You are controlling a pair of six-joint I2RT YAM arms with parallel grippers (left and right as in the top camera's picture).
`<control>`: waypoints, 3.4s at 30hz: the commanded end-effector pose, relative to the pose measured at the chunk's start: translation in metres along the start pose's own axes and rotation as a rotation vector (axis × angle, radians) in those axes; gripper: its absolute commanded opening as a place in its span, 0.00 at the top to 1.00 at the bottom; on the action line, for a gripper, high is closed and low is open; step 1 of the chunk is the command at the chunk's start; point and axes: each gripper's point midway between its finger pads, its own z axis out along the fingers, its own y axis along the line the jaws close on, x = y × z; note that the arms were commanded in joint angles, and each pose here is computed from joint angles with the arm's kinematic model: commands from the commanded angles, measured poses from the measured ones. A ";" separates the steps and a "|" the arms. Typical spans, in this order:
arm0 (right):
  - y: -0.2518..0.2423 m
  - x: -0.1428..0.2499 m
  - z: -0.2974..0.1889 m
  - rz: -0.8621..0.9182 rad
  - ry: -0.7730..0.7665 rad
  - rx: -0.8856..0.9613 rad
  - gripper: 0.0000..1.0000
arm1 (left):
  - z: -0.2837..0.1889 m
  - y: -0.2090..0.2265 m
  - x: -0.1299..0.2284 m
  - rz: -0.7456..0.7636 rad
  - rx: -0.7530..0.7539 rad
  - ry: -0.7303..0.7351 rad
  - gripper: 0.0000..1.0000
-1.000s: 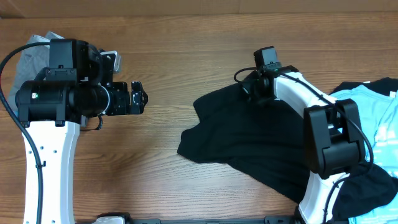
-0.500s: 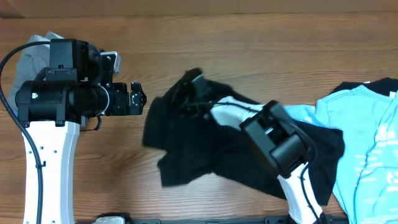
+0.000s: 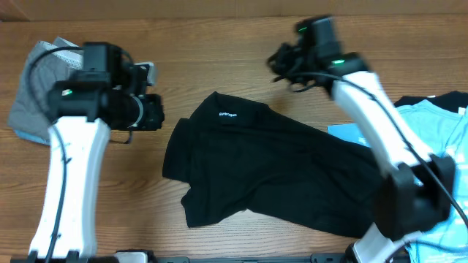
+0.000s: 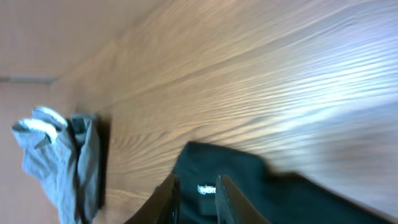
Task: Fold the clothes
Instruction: 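Grasp the black shirt with the right gripper and drag it leftward, then grasp the black shirt collar with the left gripper and spread it, then pull the shirt's right hem outward with the right gripper to flatten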
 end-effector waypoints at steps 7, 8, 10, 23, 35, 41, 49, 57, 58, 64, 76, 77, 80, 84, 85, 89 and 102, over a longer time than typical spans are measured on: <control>-0.005 0.008 -0.099 -0.118 -0.023 0.045 0.78 | 0.153 -0.049 -0.003 0.361 0.075 0.117 0.96; -0.006 0.011 -0.101 -0.116 -0.013 0.051 0.78 | 0.166 -0.045 -0.006 0.364 0.020 0.115 0.96; -0.010 0.018 -0.103 -0.107 0.013 0.067 0.78 | 0.187 -0.039 -0.010 0.379 -0.044 0.111 0.96; -0.044 0.049 -0.109 -0.118 0.136 0.214 0.77 | 0.279 0.011 -0.019 0.371 -0.193 0.110 0.96; -0.093 0.056 -0.097 -0.109 0.141 0.410 0.73 | 0.255 0.135 -0.104 -0.100 -0.478 -0.209 0.96; -0.136 0.048 -0.058 -0.074 0.049 0.520 0.64 | 0.234 0.136 -0.131 -0.102 -0.337 -0.213 0.96; -0.218 0.026 -0.008 0.054 -0.070 0.645 0.54 | 0.193 0.119 -0.149 -0.033 -0.343 -0.171 0.83; -0.250 0.061 0.033 0.077 0.143 0.571 0.54 | 0.140 0.090 -0.158 -0.020 -0.270 -0.188 0.75; -0.249 0.068 0.034 0.082 0.172 0.560 0.55 | 0.133 0.087 -0.159 -0.018 -0.265 -0.195 0.74; -0.237 0.083 0.039 0.073 0.252 0.473 0.65 | 0.101 0.077 -0.157 -0.014 -0.264 -0.222 0.72; -0.222 -0.067 0.019 0.061 -0.219 0.336 0.96 | 0.096 0.069 -0.134 -0.015 -0.264 -0.142 0.70; -0.220 -0.087 0.012 0.052 -0.280 0.319 0.96 | 0.096 0.068 -0.132 -0.015 -0.264 -0.133 0.70; -0.218 -0.128 -0.008 0.028 -0.429 0.282 0.96 | 0.098 0.064 -0.126 -0.011 -0.262 -0.106 0.70; -0.231 -0.157 -0.031 0.031 -0.544 0.279 0.17 | 0.100 0.060 -0.117 -0.006 -0.261 -0.069 0.71; -0.237 -0.156 -0.033 0.041 -0.539 0.289 0.04 | 0.100 0.059 -0.115 -0.005 -0.261 -0.063 0.71; -0.261 -0.131 -0.033 0.112 -0.426 0.325 0.00 | 0.101 0.060 -0.112 -0.003 -0.263 -0.050 0.70; -0.257 0.036 -0.036 0.284 0.256 0.340 0.28 | 0.093 0.063 -0.090 -0.005 -0.284 0.034 0.78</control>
